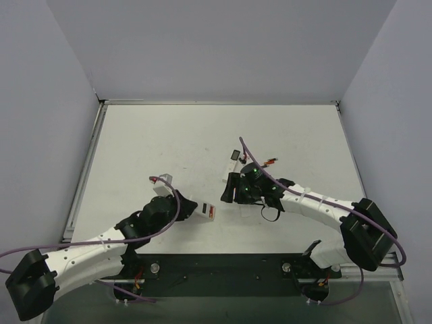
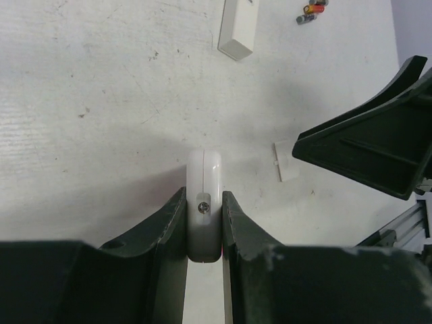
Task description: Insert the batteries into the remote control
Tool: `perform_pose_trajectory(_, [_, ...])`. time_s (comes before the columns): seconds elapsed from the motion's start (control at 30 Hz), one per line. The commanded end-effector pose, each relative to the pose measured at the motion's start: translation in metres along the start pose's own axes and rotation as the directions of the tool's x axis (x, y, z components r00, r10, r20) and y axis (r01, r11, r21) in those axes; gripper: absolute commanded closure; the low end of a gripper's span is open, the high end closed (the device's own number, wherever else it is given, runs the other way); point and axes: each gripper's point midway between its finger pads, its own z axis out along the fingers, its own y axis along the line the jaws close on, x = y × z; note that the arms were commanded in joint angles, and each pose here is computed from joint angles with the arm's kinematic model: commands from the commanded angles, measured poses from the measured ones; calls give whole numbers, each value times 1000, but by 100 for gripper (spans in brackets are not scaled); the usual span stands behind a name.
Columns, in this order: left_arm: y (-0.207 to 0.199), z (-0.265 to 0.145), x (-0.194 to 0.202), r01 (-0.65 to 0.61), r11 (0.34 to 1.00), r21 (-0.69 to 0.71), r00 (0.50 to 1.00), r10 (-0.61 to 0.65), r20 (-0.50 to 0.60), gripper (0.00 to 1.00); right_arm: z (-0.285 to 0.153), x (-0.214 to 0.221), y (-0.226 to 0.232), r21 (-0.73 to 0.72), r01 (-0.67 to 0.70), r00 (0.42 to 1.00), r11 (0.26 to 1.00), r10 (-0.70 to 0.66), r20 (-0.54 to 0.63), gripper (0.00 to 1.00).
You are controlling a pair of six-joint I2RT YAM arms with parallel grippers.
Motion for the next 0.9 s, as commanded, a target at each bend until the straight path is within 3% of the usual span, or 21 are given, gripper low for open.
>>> perform_pose_trajectory(0.0, [14,-1,7,-211,966,-150,975,197,-102,100,10,7,4,-21,-61,997,998,60,-46,46])
perform_pose_trajectory(0.37, [-31,-4,-11,-447,846,-292,894,434,-110,100,29,36,-6,-1,-110,982,994,109,-152,48])
perform_pose_trajectory(0.53, [-56,-2,-6,-563,756,-333,822,555,-129,100,32,39,-12,13,-114,980,993,115,-163,49])
perform_pose_trajectory(0.67, [-56,7,6,-558,753,-350,827,539,-159,100,35,43,-16,21,-124,976,992,126,-180,50])
perform_pose_trajectory(0.87, [-68,8,-4,-527,780,-338,844,528,-98,100,36,46,-16,16,-121,973,992,122,-196,52])
